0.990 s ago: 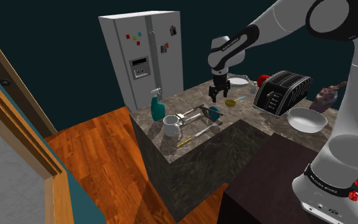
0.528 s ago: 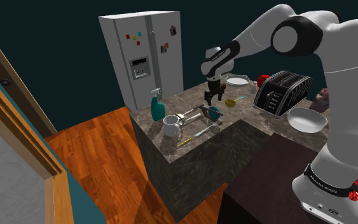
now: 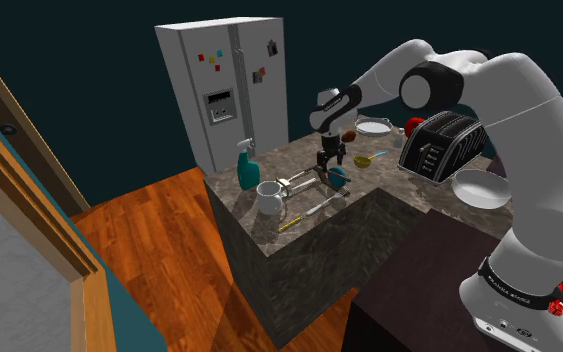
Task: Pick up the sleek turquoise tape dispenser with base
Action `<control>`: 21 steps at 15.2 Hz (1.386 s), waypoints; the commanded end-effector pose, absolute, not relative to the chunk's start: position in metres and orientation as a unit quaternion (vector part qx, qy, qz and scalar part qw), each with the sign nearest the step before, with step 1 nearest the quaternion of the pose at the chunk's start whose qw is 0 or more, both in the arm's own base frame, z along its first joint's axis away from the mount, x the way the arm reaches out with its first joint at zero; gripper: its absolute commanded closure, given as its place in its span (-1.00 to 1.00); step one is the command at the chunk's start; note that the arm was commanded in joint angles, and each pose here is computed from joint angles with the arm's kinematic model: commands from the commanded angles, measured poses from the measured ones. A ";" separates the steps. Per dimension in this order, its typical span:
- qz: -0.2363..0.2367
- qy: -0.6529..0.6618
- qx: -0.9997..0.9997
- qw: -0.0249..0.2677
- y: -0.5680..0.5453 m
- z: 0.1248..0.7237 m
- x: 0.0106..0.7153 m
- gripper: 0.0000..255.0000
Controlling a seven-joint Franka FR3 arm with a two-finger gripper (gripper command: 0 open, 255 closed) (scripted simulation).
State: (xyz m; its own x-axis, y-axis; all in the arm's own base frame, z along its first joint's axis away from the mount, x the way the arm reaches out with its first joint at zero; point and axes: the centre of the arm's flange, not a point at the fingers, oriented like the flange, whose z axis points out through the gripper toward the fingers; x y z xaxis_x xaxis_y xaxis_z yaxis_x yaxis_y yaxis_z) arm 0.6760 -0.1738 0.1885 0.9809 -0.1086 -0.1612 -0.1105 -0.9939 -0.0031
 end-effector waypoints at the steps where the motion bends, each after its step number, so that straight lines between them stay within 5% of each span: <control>1: 0.081 0.055 -0.995 0.006 -0.174 0.177 0.676 -1.00; 6: 0.081 0.055 -0.995 0.006 -0.174 0.164 0.676 -1.00; 7: 0.080 0.055 -0.995 0.006 -0.174 0.163 0.676 1.00; 21: 0.081 0.055 -0.995 0.006 -0.174 0.190 0.676 1.00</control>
